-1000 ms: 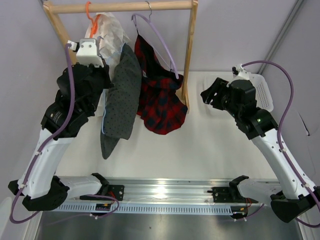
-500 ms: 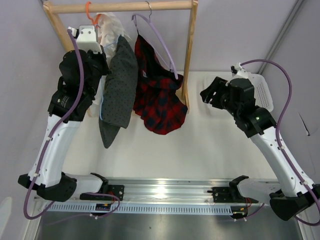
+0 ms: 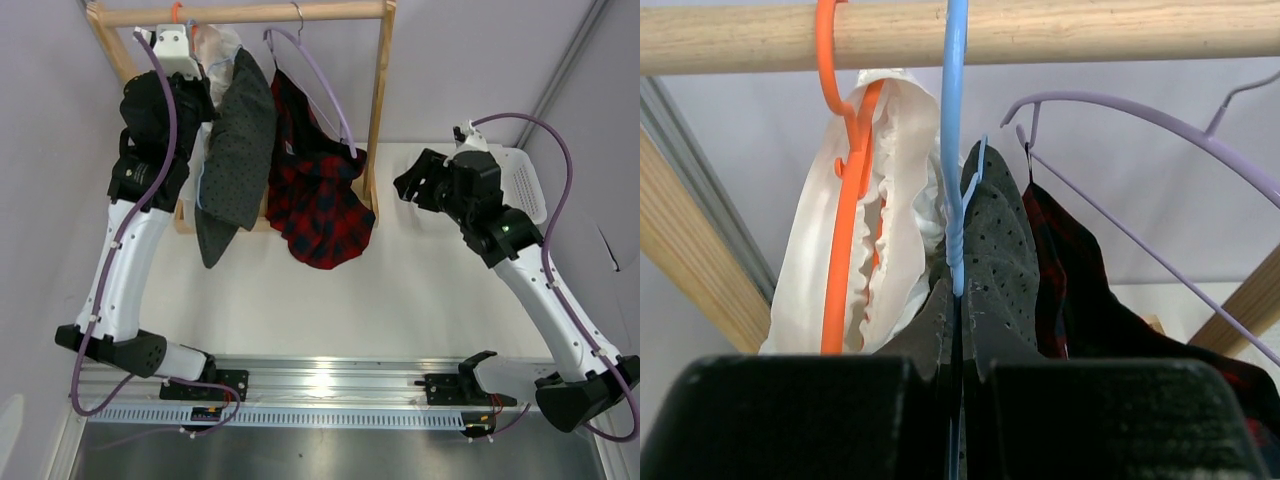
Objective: Place the skirt on the hanger
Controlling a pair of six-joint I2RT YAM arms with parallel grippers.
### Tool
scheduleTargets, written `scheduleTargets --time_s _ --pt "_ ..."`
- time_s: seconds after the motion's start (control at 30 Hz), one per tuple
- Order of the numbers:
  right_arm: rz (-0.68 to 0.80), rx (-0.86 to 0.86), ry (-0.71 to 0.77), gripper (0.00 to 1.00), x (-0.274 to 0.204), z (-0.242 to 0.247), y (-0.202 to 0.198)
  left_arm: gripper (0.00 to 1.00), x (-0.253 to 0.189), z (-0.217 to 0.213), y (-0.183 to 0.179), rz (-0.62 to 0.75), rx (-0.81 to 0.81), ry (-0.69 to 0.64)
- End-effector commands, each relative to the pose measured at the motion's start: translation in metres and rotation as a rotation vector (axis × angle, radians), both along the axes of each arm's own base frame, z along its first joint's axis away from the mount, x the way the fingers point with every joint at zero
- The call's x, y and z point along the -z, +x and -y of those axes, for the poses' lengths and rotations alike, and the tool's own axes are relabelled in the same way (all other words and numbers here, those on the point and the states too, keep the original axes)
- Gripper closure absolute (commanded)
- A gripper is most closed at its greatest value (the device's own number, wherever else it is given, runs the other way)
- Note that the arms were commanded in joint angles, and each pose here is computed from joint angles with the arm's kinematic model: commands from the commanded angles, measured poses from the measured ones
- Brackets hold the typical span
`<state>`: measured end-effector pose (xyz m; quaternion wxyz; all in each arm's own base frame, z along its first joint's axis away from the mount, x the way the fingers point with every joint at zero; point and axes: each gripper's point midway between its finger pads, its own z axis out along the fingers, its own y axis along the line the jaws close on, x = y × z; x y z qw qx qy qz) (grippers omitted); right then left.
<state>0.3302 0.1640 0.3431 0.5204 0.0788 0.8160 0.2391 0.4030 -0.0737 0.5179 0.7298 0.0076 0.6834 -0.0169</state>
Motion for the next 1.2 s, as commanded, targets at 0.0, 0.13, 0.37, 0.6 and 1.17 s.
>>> scheduleTargets --time_s 0.0,0.13,0.37,0.6,1.17 --pt "0.099 -0.026 0.026 0.37 -0.032 -0.005 0.011 1.00 -0.066 -0.006 -0.002 0.219 -0.010 -0.036" --pt "0.104 -0.046 0.034 0.37 -0.032 -0.011 0.017 1.00 -0.068 -0.006 0.010 0.241 -0.023 -0.027" --pt "0.120 -0.053 0.034 0.37 -0.031 -0.011 0.026 1.00 -0.064 -0.007 0.033 0.256 -0.050 -0.024" --pt "0.121 -0.053 0.028 0.37 -0.024 -0.009 0.032 1.00 -0.068 -0.011 0.042 0.294 -0.087 -0.032" --pt "0.139 -0.081 0.058 0.37 -0.017 -0.013 0.037 1.00 -0.068 -0.013 0.073 0.310 -0.136 0.002"
